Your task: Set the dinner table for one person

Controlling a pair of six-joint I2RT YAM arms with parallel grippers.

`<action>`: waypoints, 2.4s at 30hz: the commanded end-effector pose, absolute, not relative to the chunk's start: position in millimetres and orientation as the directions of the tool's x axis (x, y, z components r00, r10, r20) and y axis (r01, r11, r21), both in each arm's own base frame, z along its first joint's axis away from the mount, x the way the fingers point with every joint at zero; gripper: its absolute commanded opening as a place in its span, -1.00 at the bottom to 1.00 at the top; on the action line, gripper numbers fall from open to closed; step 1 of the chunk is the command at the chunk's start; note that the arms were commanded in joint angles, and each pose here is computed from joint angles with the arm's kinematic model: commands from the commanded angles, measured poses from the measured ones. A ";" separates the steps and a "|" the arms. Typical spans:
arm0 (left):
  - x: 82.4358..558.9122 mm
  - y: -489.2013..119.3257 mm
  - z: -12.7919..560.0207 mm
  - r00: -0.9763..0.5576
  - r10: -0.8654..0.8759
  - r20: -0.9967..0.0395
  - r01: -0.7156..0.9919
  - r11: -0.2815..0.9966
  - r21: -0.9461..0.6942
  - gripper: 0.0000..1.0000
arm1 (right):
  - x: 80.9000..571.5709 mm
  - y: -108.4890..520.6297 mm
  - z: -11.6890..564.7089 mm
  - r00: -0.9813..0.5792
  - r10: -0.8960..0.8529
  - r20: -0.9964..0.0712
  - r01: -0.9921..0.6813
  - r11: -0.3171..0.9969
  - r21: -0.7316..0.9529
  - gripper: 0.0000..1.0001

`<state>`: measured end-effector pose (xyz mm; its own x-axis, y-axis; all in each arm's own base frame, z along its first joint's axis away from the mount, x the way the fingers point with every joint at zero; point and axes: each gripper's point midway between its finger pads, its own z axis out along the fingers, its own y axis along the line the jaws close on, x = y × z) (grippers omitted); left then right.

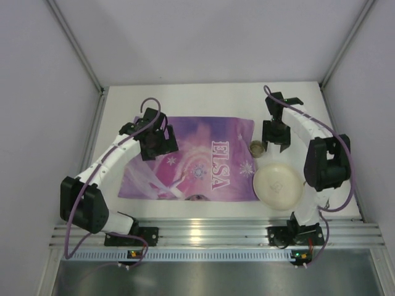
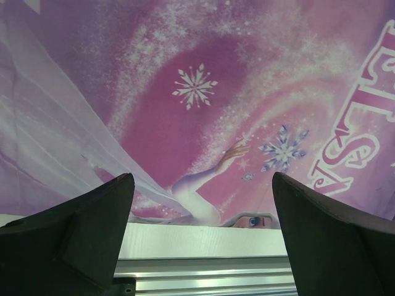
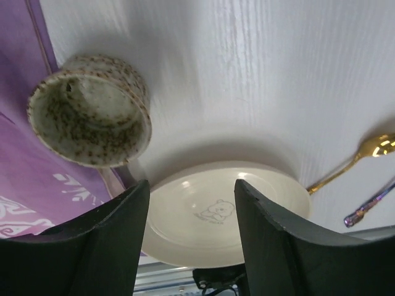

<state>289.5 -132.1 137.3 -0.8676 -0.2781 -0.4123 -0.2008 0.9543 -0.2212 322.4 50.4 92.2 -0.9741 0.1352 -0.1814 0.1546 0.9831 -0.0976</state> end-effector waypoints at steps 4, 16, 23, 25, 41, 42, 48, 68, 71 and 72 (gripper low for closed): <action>290.1 -77.9 100.4 -0.863 -0.340 -0.373 -0.295 0.940 -0.173 0.98 | 359.4 74.3 86.2 -0.969 0.129 -0.212 0.133 0.991 -0.004 0.12; 270.2 -36.6 49.0 -0.874 -0.392 -0.286 -0.385 0.919 -0.084 0.98 | 376.9 74.1 50.8 -0.976 0.132 -0.174 0.140 0.989 -0.036 -0.26; 264.2 -16.0 31.1 -0.859 -0.452 -0.240 -0.458 0.888 -0.033 0.97 | 381.1 64.7 46.9 -0.975 0.123 -0.187 0.141 0.986 -0.090 -1.00; 261.6 -11.6 25.8 -0.855 -0.468 -0.224 -0.477 0.879 -0.017 0.97 | 384.8 54.8 54.0 -0.969 0.128 -0.213 0.159 0.978 -0.133 -1.00; 257.1 8.2 19.9 -0.799 -0.574 -0.178 -0.586 0.810 0.017 0.97 | 426.3 143.7 149.7 -0.920 0.107 -0.377 0.056 0.988 0.145 -1.00; 261.4 3.8 25.1 -0.794 -0.580 -0.180 -0.587 0.809 -0.018 0.97 | 428.7 147.4 146.2 -0.922 0.101 -0.373 0.051 0.988 0.143 -1.00; 276.1 -4.6 62.7 -0.777 -0.584 -0.234 -0.575 0.810 -0.111 0.97 | 435.6 176.9 109.0 -0.953 0.084 -0.291 0.034 0.984 0.174 -1.00; 268.3 -10.3 114.5 -0.759 -0.571 -0.312 -0.538 0.821 -0.193 0.97 | 438.7 165.0 79.0 -0.961 0.026 -0.274 0.008 0.998 0.066 -0.05; 269.6 -16.6 114.1 -0.762 -0.573 -0.302 -0.525 0.819 -0.229 0.97 | 436.0 152.6 108.3 -0.946 0.007 -0.325 -0.002 1.000 0.028 0.28; 269.2 -16.6 111.8 -0.762 -0.573 -0.301 -0.526 0.819 -0.229 0.97 | 434.2 148.5 116.9 -0.941 0.007 -0.337 0.001 1.000 0.018 0.34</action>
